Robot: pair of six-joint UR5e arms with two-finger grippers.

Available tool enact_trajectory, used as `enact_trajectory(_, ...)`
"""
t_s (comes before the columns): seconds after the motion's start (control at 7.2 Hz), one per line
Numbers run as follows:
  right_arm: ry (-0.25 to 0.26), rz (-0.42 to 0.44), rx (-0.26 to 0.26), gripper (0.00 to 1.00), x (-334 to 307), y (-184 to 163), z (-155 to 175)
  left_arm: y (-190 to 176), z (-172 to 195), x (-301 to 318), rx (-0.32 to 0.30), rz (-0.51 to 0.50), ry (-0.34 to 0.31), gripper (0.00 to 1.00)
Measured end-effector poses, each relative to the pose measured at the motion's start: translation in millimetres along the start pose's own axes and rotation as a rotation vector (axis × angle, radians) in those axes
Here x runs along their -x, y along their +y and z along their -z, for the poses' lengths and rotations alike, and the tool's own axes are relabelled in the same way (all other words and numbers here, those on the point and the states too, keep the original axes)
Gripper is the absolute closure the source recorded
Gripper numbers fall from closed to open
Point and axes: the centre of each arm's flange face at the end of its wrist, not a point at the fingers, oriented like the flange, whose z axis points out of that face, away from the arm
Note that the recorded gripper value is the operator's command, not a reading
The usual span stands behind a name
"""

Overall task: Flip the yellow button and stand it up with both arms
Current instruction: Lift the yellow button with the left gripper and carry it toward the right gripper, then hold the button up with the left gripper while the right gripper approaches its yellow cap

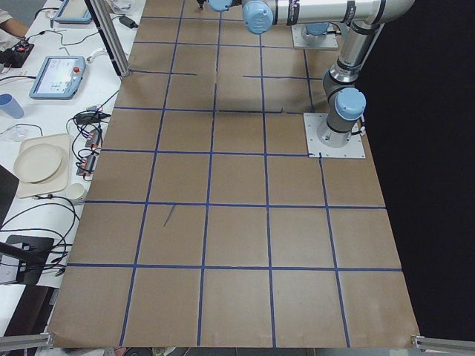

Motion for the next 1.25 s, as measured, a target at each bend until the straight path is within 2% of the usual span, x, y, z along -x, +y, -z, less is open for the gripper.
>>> enact_trajectory(0.14, -0.079, -0.053, 0.083, 0.0, 2.7, -1.7, 3.7, 1.0, -3.9, -12.8, -0.012, -0.04, 0.034, 0.98)
enact_trajectory(0.42, -0.189, -0.129, 0.196, 0.0, 15.3, -11.7, 4.1, 0.0, -8.9, -35.2, -0.039, -0.095, 0.072, 0.98)
enact_trajectory(0.69, -0.234, -0.238, 0.248, 0.0, 21.8, -10.0, 5.4, 0.1, -8.9, -46.7, -0.053, -0.09, 0.099, 0.98)
enact_trajectory(0.83, -0.249, -0.261, 0.259, 0.0, 22.1, -2.0, 6.4, 0.7, -8.0, -52.7, -0.057, -0.08, 0.117, 0.98)
enact_trajectory(1.25, -0.305, -0.248, 0.304, 0.0, 24.9, 29.4, 3.1, 0.6, -6.8, -61.1, -0.057, 0.026, 0.17, 0.98)
